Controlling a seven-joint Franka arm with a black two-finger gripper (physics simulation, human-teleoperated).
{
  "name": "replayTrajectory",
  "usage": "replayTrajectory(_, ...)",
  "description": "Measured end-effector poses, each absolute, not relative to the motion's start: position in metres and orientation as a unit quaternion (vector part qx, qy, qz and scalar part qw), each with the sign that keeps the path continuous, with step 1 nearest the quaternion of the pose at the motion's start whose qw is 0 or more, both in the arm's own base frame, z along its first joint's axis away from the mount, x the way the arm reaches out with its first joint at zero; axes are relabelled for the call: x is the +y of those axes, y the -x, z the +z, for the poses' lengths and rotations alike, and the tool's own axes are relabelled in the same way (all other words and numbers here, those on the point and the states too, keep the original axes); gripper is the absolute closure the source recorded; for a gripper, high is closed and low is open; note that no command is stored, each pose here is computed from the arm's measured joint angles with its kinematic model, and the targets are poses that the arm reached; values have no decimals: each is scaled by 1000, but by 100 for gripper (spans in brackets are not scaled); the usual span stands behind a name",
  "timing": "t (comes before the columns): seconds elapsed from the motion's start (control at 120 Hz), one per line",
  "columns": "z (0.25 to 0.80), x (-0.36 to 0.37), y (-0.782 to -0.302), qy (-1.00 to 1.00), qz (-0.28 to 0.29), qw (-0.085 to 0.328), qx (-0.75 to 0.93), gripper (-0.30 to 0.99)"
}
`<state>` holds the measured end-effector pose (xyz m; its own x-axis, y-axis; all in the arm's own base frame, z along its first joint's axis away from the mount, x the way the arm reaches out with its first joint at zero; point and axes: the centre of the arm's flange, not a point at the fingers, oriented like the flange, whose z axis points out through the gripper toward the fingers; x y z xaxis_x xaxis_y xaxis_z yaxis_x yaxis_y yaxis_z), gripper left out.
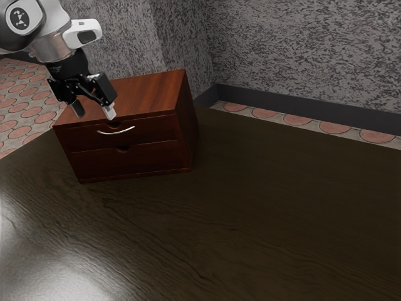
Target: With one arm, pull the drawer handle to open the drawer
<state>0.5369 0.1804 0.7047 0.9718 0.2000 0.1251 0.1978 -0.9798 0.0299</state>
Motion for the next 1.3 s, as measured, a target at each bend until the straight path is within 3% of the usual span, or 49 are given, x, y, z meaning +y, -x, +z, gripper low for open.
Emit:
replayTrajectory(0.325, 705, 180, -537, -993, 64, 8, 96, 0)
replayTrajectory(0.542, 742, 176, -536, -992, 94, -1, 89, 0)
replayTrajectory(0.667, 818, 151, -498, -984, 156, -32, 84, 0)
replayTrajectory(0.758, 845, 121, -479, -982, 172, -42, 69, 0)
replayTrajectory(1.3, 837, -2, -497, -986, 156, -16, -57, 0)
